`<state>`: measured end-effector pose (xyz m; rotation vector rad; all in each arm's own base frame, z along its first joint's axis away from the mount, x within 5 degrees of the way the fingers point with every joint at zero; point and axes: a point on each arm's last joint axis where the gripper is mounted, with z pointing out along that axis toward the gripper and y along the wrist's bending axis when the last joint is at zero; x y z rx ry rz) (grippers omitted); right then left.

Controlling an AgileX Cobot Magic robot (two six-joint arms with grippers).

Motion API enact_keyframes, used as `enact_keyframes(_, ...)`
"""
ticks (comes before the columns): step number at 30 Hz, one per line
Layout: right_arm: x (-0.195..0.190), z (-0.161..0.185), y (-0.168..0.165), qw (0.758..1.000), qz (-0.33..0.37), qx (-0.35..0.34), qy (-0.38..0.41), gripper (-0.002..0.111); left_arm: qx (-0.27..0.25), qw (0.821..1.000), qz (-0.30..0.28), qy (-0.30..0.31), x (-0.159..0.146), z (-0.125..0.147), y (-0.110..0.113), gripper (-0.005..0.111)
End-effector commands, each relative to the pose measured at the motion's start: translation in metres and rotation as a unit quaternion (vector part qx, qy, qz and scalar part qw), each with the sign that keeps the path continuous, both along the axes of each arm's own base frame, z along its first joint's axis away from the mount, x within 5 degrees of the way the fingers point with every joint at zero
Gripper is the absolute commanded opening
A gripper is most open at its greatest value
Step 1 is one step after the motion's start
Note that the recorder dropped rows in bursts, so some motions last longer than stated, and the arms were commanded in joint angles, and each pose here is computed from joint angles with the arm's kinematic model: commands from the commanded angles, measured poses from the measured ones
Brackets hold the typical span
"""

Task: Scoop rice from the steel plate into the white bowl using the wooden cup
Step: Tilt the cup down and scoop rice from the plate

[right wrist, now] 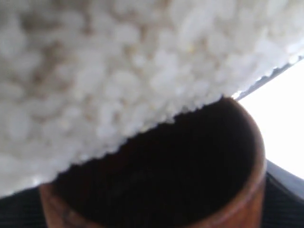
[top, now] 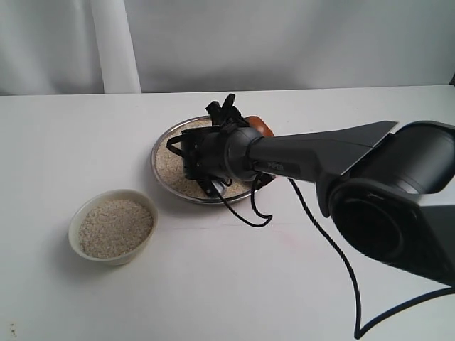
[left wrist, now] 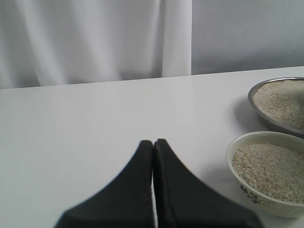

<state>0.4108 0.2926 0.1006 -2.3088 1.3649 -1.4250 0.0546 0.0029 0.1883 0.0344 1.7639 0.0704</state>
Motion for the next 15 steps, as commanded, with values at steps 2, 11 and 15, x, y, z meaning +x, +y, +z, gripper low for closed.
enact_keyframes(2, -0.0061, -0.0147, 0.0027, 0.997, -0.029, 0.063, 0.039, 0.000, -0.007, 1.000, -0.002, -0.005, 0.0003, 0.0003, -0.0005, 0.000)
enact_keyframes(11, -0.0090, -0.0195, 0.0074, 0.991, -0.040, 0.112, 0.057, 0.000, -0.007, 1.000, -0.002, -0.005, 0.0003, 0.0003, -0.0005, 0.000)
enact_keyframes(15, -0.0100, -0.0208, 0.0085, 0.989, -0.045, 0.125, 0.063, 0.000, -0.007, 1.000, -0.002, -0.005, 0.0003, 0.0003, -0.0005, 0.000)
